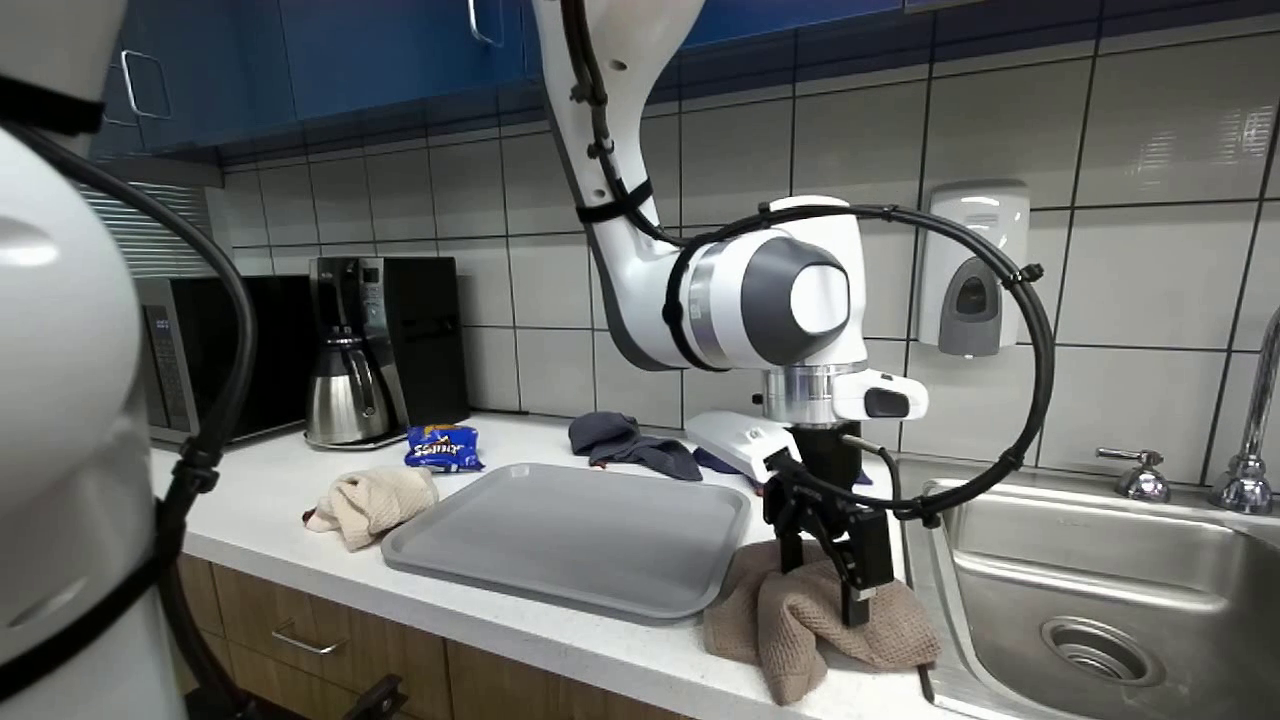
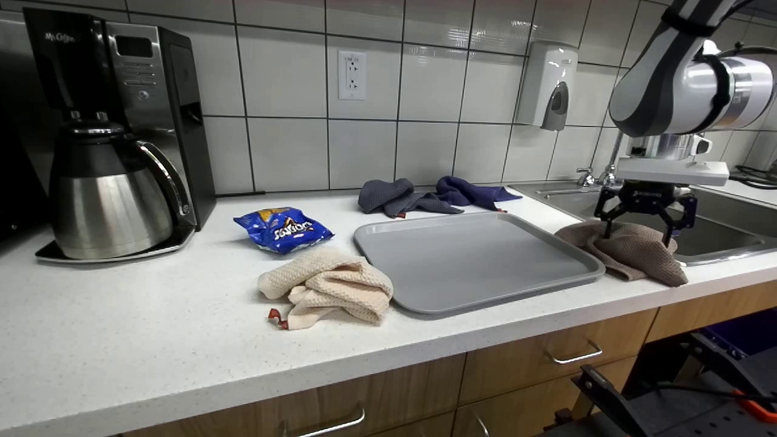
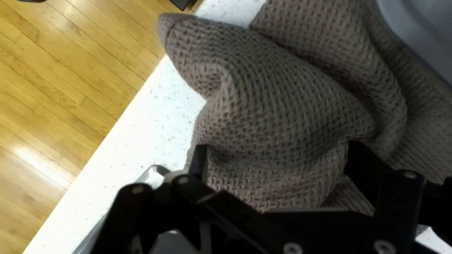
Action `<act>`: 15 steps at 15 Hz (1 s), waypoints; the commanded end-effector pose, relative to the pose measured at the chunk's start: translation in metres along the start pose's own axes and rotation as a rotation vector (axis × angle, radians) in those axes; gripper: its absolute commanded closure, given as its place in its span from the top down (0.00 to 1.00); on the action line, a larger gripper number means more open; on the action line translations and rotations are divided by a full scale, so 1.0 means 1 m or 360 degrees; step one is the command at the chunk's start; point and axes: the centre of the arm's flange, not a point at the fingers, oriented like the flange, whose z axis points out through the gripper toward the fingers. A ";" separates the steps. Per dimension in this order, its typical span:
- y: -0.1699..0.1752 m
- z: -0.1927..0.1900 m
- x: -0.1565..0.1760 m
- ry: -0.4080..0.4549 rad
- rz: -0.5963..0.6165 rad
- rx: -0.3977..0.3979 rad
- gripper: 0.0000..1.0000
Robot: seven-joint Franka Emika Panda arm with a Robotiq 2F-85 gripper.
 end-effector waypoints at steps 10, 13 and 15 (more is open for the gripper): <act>-0.012 0.025 0.010 -0.0028 0.0014 -0.0037 0.92; -0.012 0.023 0.010 -0.0026 0.0009 -0.0038 0.56; -0.013 0.022 0.011 -0.0022 0.0008 -0.0036 0.42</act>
